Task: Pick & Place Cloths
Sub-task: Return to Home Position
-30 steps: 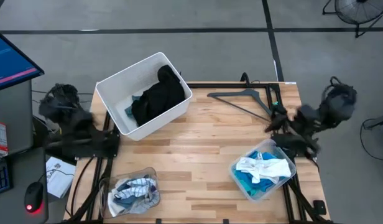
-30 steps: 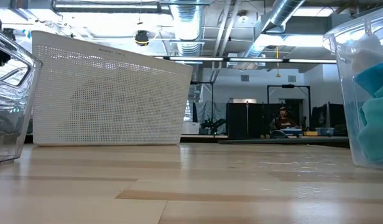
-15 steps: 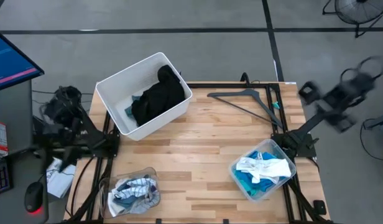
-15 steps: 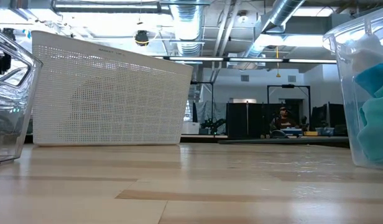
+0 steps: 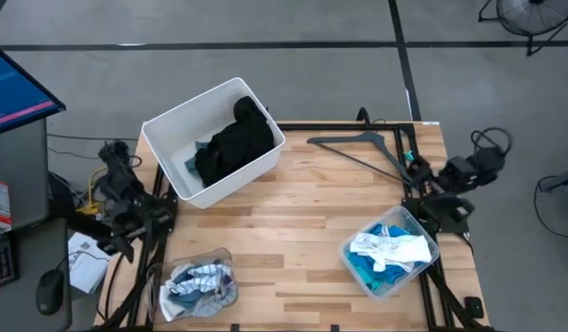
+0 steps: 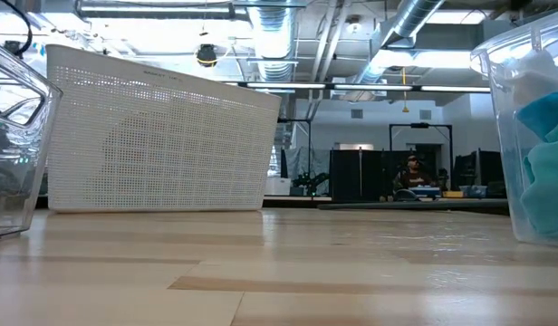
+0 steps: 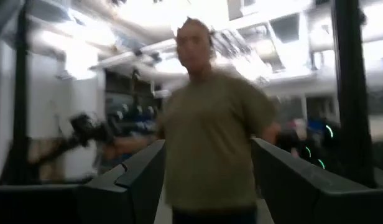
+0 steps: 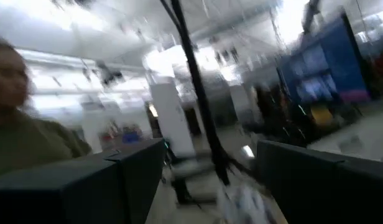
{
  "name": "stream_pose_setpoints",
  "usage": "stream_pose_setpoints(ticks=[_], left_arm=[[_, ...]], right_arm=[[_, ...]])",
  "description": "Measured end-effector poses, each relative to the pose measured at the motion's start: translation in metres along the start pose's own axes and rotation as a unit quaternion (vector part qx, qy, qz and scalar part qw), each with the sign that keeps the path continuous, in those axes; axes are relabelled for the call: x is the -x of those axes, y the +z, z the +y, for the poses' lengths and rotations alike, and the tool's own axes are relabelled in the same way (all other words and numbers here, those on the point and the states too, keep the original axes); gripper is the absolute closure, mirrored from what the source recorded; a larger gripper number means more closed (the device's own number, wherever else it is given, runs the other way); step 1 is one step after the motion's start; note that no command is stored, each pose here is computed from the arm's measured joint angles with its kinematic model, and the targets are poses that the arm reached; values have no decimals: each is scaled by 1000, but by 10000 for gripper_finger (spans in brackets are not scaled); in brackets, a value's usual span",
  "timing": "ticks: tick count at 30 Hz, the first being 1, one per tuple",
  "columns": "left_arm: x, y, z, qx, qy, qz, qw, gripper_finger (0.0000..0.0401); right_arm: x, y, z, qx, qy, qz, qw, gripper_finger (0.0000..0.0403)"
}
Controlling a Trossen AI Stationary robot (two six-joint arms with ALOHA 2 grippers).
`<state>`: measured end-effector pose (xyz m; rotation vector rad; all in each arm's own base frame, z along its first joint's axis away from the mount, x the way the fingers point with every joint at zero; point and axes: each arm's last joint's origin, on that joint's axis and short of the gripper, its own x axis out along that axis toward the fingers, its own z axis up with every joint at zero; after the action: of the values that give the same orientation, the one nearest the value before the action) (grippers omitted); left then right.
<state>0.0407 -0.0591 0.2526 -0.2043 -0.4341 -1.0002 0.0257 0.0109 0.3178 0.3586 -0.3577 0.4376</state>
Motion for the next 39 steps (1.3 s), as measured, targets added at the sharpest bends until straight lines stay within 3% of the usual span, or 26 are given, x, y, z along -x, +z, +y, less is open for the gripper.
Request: stream_pose_setpoints(ticks=[1,5,8,15,19,26,36,39], left_arm=[[0,-10,-1,1,-13,16,1000,177],[3,-31,-2,11,-28,1,1000,177],[6,-52,-2,14,-23,27,999,177],[6,-60,-1,4,-11,65,998,177],[7,-62,-1,5,-10,76,997,177],[7,-66,0,6,6,100,995,177],[6,-69,1,5,22,112,993,177],[5,-71,2,6,22,123,992,177]], right_arm=[[-1,-9,-2,4,-10,21,1000,153],[-2,-6,-1,2,-7,1,1000,153],[-4,-24,-3,22,-9,44,999,153],[-9,-73,-12,46,-28,105,993,153],[-8,-106,-19,59,-12,153,986,153],[-4,-154,-34,64,2,164,984,153],[-4,-157,-41,60,-22,177,982,153],[-4,-156,-41,27,-28,176,984,153]])
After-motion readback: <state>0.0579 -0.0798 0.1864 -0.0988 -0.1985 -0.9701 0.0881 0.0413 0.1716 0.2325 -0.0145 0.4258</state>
